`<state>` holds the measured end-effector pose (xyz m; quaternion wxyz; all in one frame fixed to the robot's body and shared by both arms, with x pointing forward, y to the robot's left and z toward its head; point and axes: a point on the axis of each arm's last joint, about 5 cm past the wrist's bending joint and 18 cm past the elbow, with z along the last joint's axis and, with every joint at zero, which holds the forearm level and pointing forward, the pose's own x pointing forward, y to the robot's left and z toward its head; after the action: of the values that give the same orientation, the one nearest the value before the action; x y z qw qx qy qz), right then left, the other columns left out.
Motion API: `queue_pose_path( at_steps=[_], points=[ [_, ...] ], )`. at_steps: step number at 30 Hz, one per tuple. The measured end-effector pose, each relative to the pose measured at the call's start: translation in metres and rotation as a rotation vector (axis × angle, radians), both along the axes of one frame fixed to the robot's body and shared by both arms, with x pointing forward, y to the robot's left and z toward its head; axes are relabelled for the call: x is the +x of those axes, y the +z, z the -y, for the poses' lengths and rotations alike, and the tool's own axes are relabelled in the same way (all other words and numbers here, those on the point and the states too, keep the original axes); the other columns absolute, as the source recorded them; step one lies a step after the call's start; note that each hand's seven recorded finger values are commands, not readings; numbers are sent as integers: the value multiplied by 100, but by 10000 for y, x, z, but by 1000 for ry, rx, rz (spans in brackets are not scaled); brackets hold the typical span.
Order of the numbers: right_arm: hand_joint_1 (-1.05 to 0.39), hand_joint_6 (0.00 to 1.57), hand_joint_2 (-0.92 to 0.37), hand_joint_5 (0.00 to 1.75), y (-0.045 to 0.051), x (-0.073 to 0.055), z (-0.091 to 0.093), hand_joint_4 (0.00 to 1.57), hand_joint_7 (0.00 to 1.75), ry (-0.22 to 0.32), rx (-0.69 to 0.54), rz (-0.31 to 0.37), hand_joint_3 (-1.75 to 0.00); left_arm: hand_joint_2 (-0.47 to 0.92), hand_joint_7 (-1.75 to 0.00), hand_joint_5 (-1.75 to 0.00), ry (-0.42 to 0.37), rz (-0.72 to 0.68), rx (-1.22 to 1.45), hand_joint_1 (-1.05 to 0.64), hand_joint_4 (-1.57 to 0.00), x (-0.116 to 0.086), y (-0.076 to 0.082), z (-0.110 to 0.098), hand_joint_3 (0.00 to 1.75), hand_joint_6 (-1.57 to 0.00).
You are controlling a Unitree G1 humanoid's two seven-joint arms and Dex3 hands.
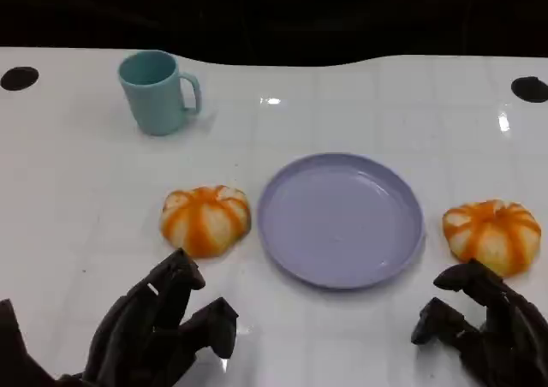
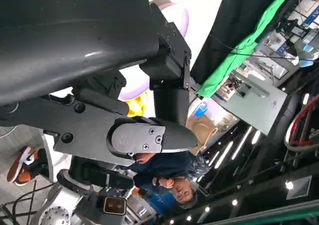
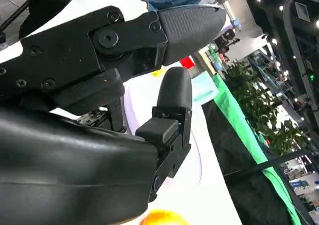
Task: Grasp the bread from the table and place it into the plate.
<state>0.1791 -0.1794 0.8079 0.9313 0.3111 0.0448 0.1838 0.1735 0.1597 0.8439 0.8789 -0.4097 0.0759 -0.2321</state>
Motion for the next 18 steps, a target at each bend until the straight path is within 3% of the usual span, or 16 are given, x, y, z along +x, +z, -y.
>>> queue_pose_path(
  at_steps=[4, 12, 13, 15, 16, 17, 18],
  points=[
    [-52, 58, -92, 149, -15, 70, 2, 68, 121, 11, 10, -5, -21, 92, -175, -175, 1, 5, 8, -56, -86, 61, -11, 14, 23, -61],
    [-51, 57, -92, 148, -22, 83, 18, 67, 121, 9, 16, 2, -21, 92, -174, -175, 4, 1, 6, -55, -86, 60, -22, 14, 22, -60],
    [-52, 57, -92, 148, -23, 80, 18, 68, 121, 8, 16, 2, -21, 92, -163, -175, 0, -2, 3, -56, -77, 57, -20, 15, 24, -56],
    [-53, 57, -92, 148, -24, 77, 15, 67, 121, 8, 16, 3, -20, 92, -157, -175, -4, 10, 16, -57, -73, 64, -12, 11, 25, -55],
    [-52, 57, -92, 149, -25, 77, 12, 67, 121, 9, 15, 3, -21, 92, -95, -130, -5, 30, 28, -58, -45, 75, -1, 3, 25, -37],
    [-52, 57, -92, 149, -26, 75, 8, 67, 121, 9, 16, 2, -22, 92, -61, -108, 0, 68, 86, -59, -38, 101, 24, -11, 24, -38],
    [-52, 57, -92, 149, -26, 76, 1, 67, 121, 10, 18, 3, -23, 92, -38, -94, 4, 136, 205, -60, -34, 156, 82, -41, 23, -39]
  ],
)
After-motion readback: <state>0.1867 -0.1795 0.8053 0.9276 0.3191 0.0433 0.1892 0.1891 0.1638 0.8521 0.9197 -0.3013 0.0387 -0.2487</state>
